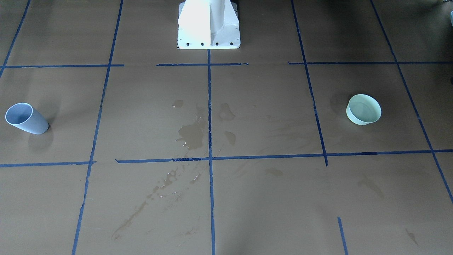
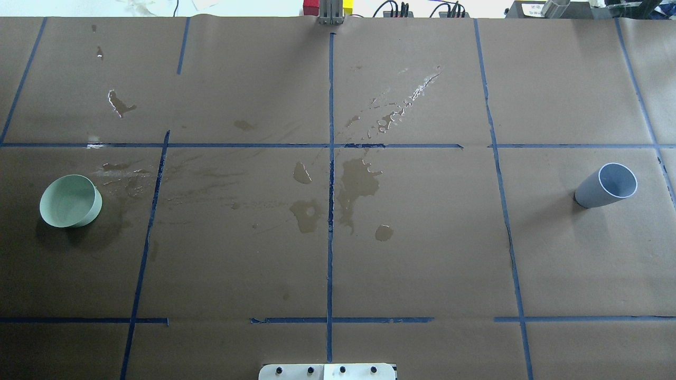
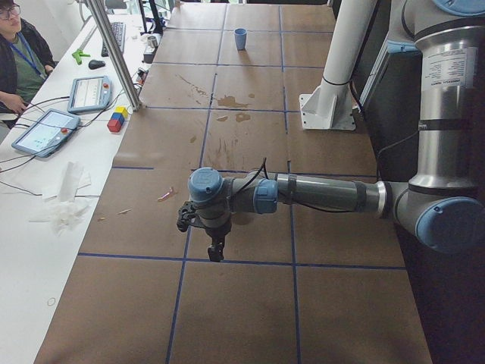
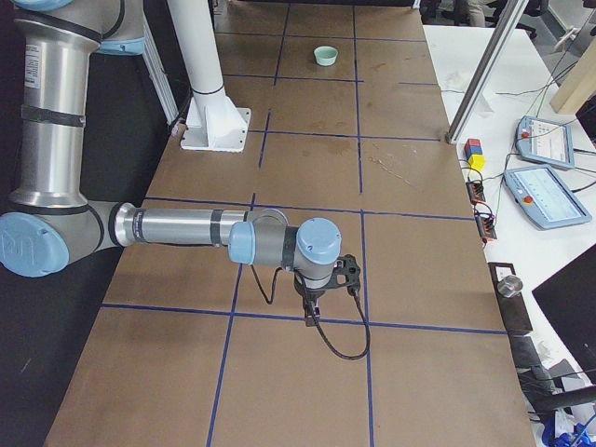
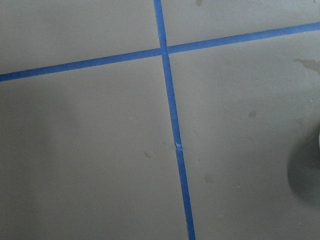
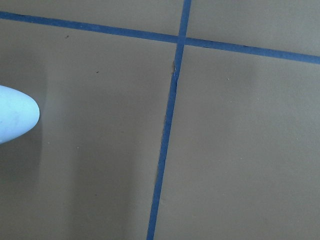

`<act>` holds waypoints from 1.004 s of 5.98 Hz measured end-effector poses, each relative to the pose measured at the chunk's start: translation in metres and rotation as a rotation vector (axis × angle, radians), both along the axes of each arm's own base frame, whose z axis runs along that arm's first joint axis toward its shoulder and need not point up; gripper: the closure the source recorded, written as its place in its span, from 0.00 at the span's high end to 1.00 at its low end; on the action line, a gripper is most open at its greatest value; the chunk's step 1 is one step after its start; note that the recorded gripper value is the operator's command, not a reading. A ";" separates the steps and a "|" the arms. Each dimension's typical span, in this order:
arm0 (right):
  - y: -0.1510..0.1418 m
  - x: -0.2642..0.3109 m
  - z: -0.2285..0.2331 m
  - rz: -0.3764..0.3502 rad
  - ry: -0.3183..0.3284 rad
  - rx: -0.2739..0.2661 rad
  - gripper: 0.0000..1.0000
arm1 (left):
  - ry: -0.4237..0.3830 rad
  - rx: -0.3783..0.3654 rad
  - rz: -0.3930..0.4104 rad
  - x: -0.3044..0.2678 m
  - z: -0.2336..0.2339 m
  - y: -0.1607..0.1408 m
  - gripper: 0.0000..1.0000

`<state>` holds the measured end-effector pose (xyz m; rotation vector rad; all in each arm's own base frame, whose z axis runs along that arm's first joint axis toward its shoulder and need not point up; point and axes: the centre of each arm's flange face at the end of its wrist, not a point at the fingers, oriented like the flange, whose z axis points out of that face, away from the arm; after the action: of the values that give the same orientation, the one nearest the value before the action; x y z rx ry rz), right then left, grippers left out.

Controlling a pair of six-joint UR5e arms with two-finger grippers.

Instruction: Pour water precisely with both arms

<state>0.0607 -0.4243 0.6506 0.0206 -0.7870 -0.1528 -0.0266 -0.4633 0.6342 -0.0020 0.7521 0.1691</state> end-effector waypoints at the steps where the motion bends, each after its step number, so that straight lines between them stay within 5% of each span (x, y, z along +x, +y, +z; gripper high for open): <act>1: 0.000 0.000 0.000 0.000 0.000 0.000 1.00 | 0.000 0.003 0.001 0.001 -0.002 0.000 1.00; 6: -0.013 -0.005 -0.019 -0.008 -0.002 0.039 1.00 | 0.012 0.088 0.004 0.004 -0.036 -0.001 1.00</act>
<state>0.0561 -0.4372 0.6319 0.0542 -0.7858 -0.1760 -0.0231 -0.4640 0.5981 0.0814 0.7565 0.2064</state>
